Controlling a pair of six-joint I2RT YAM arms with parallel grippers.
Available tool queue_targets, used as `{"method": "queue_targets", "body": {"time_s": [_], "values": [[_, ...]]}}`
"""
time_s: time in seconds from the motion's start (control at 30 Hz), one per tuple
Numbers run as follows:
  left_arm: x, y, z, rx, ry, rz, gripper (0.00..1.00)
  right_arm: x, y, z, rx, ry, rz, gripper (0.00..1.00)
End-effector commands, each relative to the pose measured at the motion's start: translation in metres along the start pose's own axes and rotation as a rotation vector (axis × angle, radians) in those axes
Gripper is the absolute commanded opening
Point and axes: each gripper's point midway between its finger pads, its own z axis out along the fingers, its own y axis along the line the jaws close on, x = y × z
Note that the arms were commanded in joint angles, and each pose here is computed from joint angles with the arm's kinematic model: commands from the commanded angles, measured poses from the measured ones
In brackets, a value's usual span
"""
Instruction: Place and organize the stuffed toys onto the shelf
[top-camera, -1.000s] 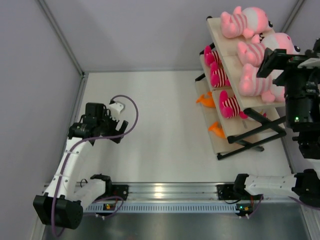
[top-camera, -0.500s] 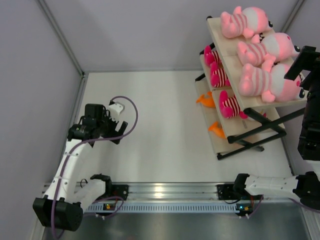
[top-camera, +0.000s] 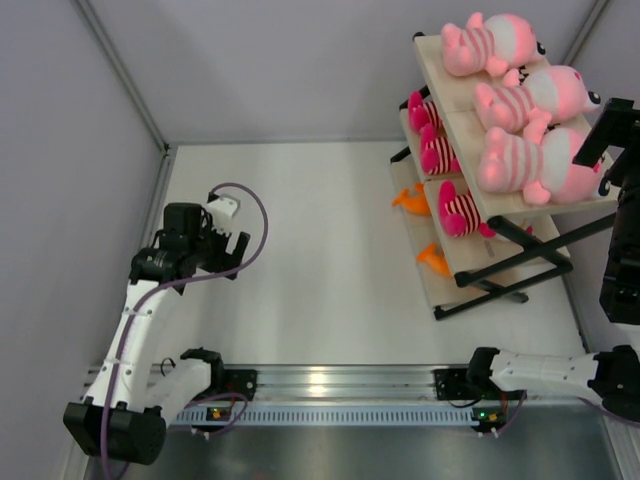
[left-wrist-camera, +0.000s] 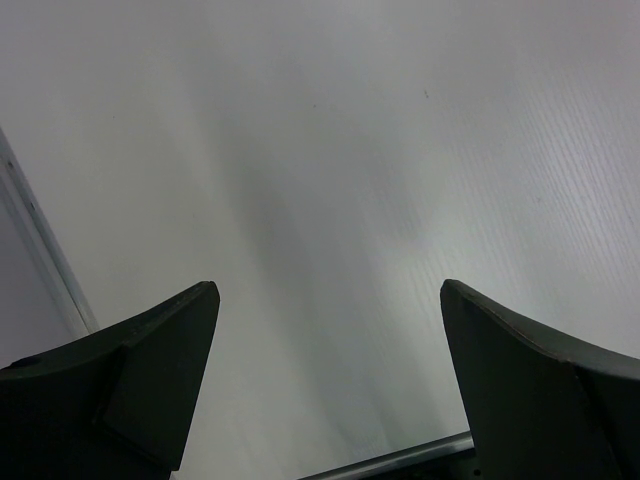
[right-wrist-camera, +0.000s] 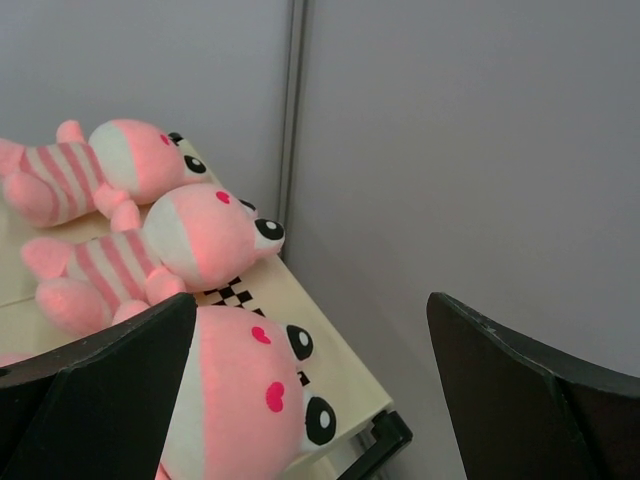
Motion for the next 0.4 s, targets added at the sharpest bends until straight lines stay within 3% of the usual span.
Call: {"method": "queue_targets", "body": {"time_s": [0.0, 0.37], "values": [[-0.018, 0.01, -0.007, -0.049, -0.065, -0.036, 0.99, 0.004, -0.012, -0.001, 0.02, 0.014, 0.005, 0.99], [-0.018, 0.008, -0.007, -0.045, -0.065, -0.06, 0.98, 0.006, 0.007, 0.0, 0.005, 0.017, -0.05, 0.99]]}}
